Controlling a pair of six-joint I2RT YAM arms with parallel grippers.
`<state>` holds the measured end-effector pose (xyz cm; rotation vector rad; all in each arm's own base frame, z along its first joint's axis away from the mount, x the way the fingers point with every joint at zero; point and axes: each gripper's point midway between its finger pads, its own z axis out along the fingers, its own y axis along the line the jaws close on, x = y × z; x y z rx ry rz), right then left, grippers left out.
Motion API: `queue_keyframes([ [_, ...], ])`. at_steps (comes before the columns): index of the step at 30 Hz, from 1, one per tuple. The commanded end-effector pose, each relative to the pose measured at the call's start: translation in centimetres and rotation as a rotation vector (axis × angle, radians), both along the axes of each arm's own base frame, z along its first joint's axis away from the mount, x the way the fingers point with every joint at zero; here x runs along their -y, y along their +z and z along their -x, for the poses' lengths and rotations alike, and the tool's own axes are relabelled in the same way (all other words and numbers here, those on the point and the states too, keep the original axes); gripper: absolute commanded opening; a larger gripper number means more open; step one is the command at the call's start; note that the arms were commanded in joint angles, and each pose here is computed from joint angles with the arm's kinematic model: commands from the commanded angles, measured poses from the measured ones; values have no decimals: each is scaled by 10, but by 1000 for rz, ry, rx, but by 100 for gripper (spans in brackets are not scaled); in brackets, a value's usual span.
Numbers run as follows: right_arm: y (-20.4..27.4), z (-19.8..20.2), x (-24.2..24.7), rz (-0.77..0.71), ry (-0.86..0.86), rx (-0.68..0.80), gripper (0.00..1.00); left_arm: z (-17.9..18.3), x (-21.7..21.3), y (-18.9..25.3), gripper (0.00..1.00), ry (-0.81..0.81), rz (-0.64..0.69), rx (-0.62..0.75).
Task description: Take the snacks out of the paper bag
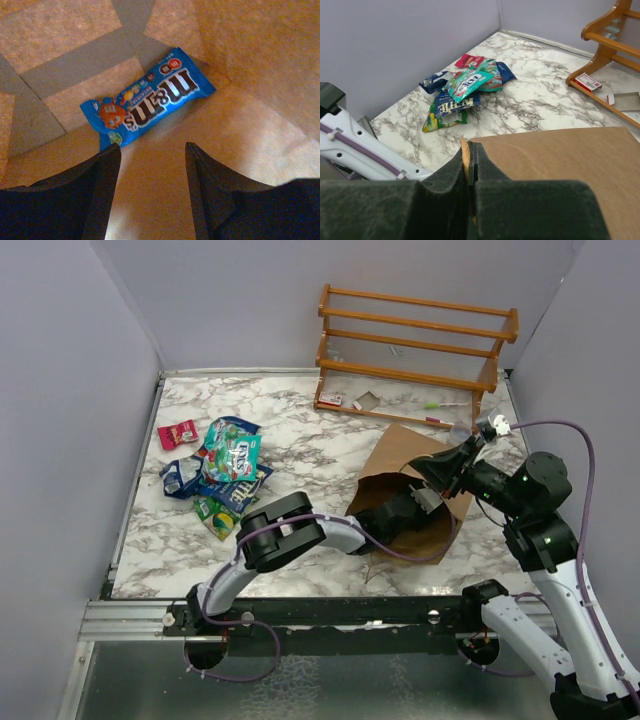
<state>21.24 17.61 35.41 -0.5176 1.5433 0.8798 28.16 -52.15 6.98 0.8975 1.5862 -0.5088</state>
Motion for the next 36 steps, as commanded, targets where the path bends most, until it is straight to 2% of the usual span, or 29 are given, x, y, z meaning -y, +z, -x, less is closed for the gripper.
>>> queue_keyframes([
  [1,16,11,-5,-21,58,28,2,-32,6,4,58,110,78,14],
  [9,16,11,-4,-15,50,25,2,-68,11,-11,70,194,58,59],
  [12,15,11,-5,-15,57,22,2,-82,9,-21,88,225,72,44],
  [16,12,11,-6,-14,64,13,2,-89,20,-28,93,189,83,52],
  [20,12,10,-7,-14,64,8,2,-86,37,-34,94,100,98,92],
  [23,12,10,-6,-12,61,8,2,-87,44,-47,86,59,86,88],
  [27,10,10,-4,-5,47,4,2,-88,42,-53,64,53,103,71],
  [31,8,8,-2,2,32,3,2,-87,37,-43,47,52,129,71],
  [36,7,3,-1,11,18,4,2,-81,30,-15,12,47,161,79],
])
